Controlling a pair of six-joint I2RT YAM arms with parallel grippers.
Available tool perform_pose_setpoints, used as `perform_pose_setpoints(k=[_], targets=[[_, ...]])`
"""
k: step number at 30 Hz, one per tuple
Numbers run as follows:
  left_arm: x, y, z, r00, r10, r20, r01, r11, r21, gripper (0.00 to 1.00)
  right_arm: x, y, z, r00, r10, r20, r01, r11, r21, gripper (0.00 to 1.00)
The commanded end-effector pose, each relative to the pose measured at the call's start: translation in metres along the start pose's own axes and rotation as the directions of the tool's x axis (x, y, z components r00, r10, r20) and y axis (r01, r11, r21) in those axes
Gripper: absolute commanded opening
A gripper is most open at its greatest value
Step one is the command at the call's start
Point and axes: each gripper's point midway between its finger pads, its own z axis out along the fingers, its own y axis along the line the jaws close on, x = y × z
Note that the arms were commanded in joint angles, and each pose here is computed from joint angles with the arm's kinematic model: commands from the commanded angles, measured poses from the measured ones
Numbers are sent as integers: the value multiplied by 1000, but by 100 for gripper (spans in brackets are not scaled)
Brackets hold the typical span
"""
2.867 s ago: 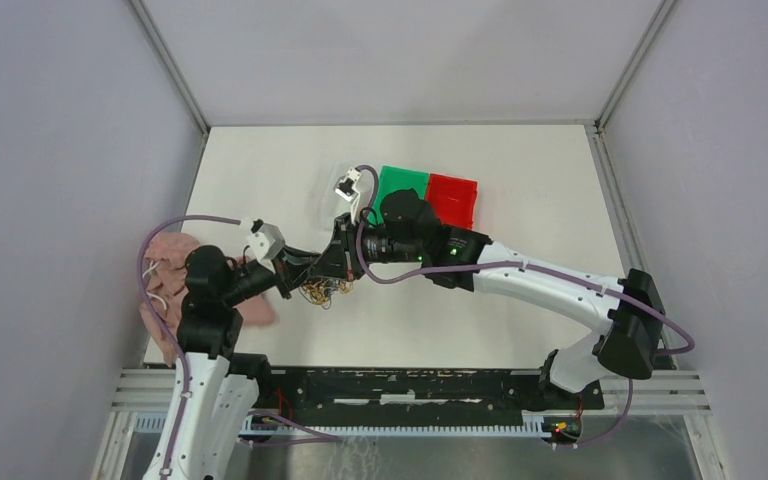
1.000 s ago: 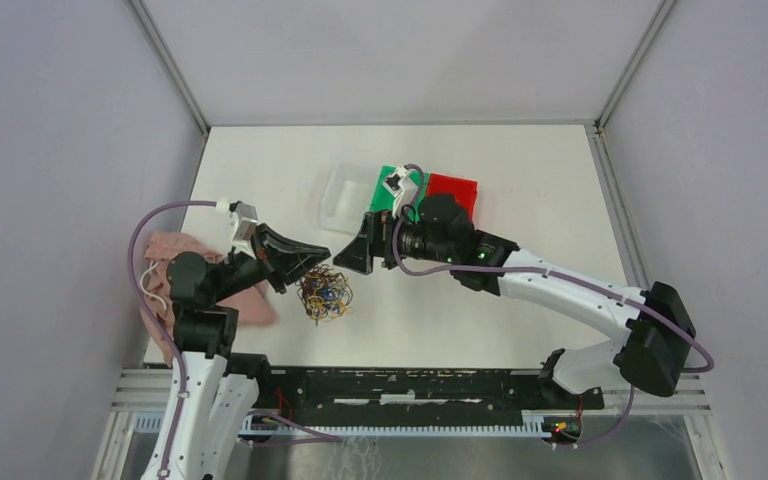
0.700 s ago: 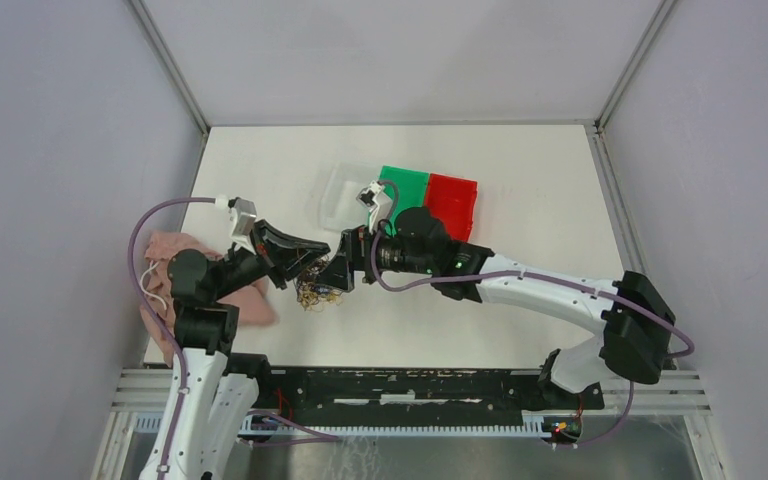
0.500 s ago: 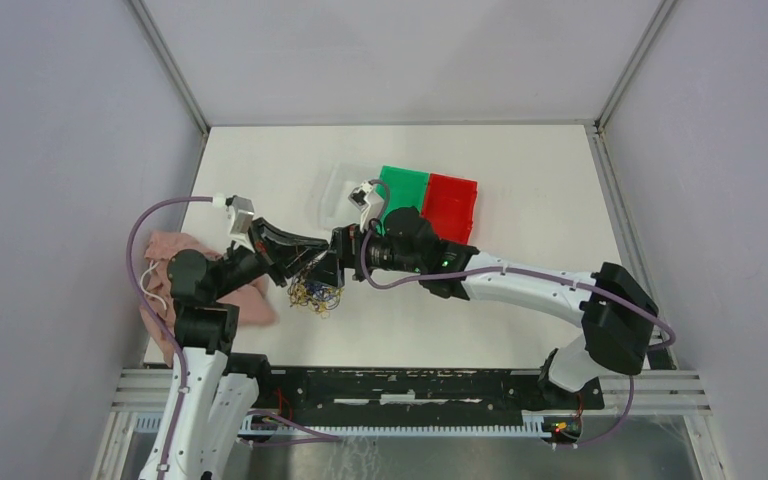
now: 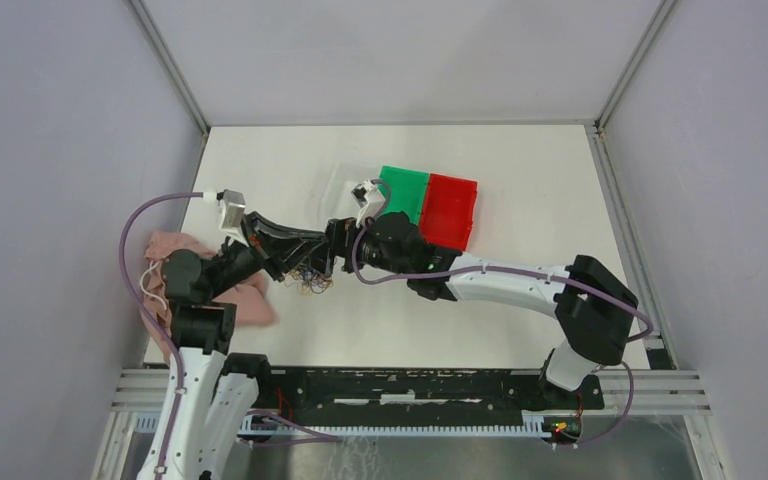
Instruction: Untangle the cables
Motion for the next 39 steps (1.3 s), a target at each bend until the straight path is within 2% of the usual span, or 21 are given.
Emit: perform_pose_setpoints(k=[1,8,20,29,39], targets=[[-32,-45,-3,998,51,35,-55,991,119,5,-8,-32,8,996,-7,86,-4,993,121,98],[-56,-51,3,994,84,69,-91,989,118,5,19,-92,2,999,-5,50,-9,963,268,97],[-105,-70,12,977,172,124,-190,971,146,5,67,-151,-18,999,26,-33,-12,921,390,95],[-169,-88,21,917,316,242,-349,931,107,3,96,-178,-40,997,39,-70,-4,897,441,89],[-237,-107,28,819,447,359,-493,869,43,3,112,-194,-58,995,49,-82,-5,882,471,80]])
